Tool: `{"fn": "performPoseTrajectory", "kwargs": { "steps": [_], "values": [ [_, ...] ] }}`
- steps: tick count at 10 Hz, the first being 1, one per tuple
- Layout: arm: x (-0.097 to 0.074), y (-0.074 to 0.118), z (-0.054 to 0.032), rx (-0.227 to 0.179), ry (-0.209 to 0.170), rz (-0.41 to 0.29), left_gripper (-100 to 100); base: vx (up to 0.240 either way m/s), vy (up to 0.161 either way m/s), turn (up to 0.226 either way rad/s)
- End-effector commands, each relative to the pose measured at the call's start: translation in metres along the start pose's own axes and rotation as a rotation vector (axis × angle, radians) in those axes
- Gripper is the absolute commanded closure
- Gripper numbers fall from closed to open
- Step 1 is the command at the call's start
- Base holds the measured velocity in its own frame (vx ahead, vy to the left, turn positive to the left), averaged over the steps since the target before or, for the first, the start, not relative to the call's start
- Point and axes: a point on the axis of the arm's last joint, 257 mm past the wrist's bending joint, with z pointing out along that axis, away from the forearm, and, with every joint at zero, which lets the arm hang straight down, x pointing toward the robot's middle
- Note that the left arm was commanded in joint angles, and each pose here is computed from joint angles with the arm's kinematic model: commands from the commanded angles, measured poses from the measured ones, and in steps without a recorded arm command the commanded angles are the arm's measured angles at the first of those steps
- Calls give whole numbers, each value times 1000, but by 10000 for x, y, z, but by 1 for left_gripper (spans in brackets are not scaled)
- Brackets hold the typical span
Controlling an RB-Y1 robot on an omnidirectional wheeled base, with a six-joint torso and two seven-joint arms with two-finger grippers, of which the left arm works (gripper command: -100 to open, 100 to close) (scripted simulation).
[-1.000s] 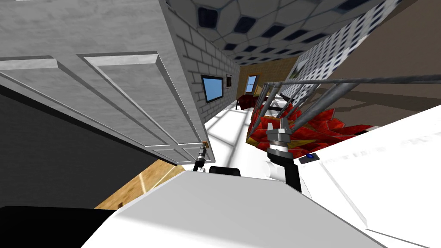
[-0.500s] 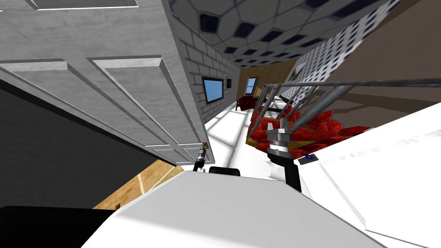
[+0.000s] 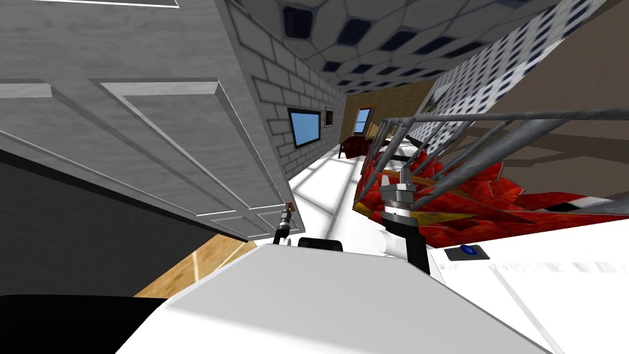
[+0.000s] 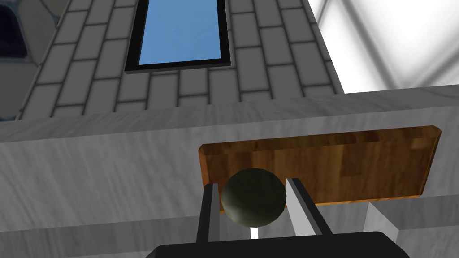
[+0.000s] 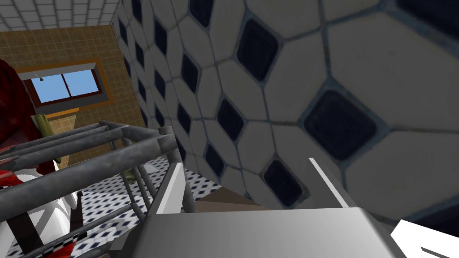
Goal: Push the door open
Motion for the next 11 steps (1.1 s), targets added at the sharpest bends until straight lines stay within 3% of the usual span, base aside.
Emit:
{"fn": "performPoseTrajectory", "kwargs": {
  "steps": [1, 4, 6, 11],
  "values": [
    [-128, -43, 46, 7, -33, 2, 100, 188, -67, 79],
    [-279, -42, 83, 3, -83, -11, 100, 186, -65, 80],
    [-259, -2, 58, -11, -82, -12, 100, 148, -27, 45],
    [-664, -35, 50, -2, -168, -3, 100, 216, -23, 58]
  ]
}}
